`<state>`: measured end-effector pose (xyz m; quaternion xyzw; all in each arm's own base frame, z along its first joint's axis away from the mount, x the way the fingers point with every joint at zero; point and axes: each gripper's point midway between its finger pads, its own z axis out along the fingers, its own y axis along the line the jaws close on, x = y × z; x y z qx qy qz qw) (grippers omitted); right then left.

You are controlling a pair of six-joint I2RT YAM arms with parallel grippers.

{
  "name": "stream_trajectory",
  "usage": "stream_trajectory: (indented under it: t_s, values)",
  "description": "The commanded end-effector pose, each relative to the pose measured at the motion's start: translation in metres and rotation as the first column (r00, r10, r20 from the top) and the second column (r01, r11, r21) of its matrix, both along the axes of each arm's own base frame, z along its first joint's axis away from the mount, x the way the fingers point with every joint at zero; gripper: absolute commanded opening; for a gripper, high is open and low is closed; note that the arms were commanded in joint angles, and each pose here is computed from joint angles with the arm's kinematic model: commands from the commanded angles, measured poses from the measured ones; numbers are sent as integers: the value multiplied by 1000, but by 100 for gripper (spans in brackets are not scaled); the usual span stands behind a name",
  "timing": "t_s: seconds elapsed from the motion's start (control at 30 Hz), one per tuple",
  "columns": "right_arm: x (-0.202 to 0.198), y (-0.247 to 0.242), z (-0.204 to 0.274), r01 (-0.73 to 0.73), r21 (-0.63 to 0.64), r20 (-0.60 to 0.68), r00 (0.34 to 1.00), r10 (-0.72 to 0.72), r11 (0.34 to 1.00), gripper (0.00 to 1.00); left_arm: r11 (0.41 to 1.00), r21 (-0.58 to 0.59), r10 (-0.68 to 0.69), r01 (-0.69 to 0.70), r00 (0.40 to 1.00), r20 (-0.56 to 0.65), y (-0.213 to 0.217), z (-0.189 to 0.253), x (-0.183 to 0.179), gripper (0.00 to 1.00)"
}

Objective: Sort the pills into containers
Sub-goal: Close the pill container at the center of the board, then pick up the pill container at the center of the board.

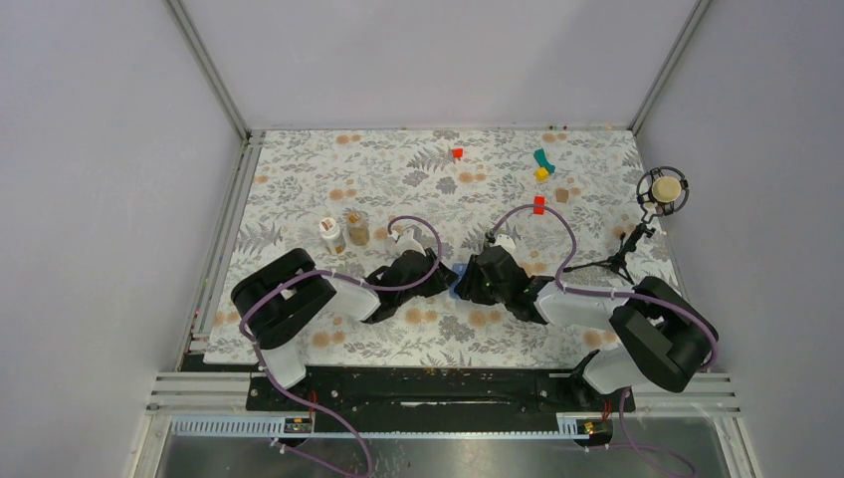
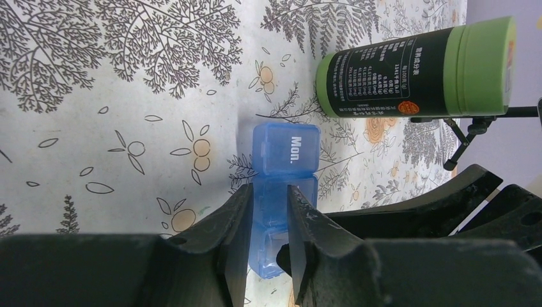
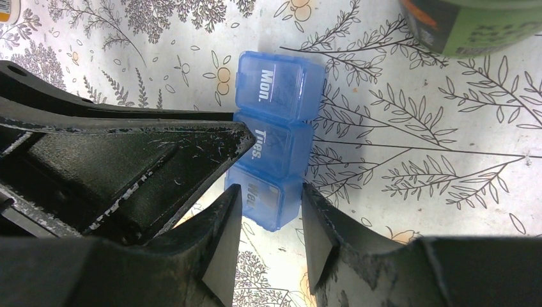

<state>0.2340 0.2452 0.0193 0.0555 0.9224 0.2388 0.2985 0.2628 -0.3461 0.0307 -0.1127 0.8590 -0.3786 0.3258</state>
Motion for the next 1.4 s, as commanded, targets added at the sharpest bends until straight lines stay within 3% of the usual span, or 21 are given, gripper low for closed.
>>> stream_trajectory:
  t_s: [0.0,0.2,0.43,0.77,0.93,1.03,1.37]
  values:
    - [-31,-40,-47,-21,-200,-125,992,-4,979,29,999,53,1,0,1000,-25,4,-13,-4,25]
    - [-33,-39,-50,-30,-190,-133,991,4,981,28,998,58,4,-3,1000,-24,5,-13,-4,25]
    - [-25,-29,-23,-20,-148,-96,995,6,989,46,999,38,6,-6,1000,0,4,-1,-2,26]
    - [-18,-27,29,-46,-130,-14,999,45,990,56,998,-41,57,-51,987,152,10,76,12,46]
    - [-15,-19,39,-148,-165,6,988,152,975,76,989,-22,145,-143,972,185,37,87,14,51]
    - [-10,-16,40,-196,-224,6,979,202,955,82,977,-2,209,-212,959,191,60,84,11,53]
    - [9,-2,21,-259,-408,17,957,291,876,79,920,-25,386,-390,897,214,126,83,-4,58]
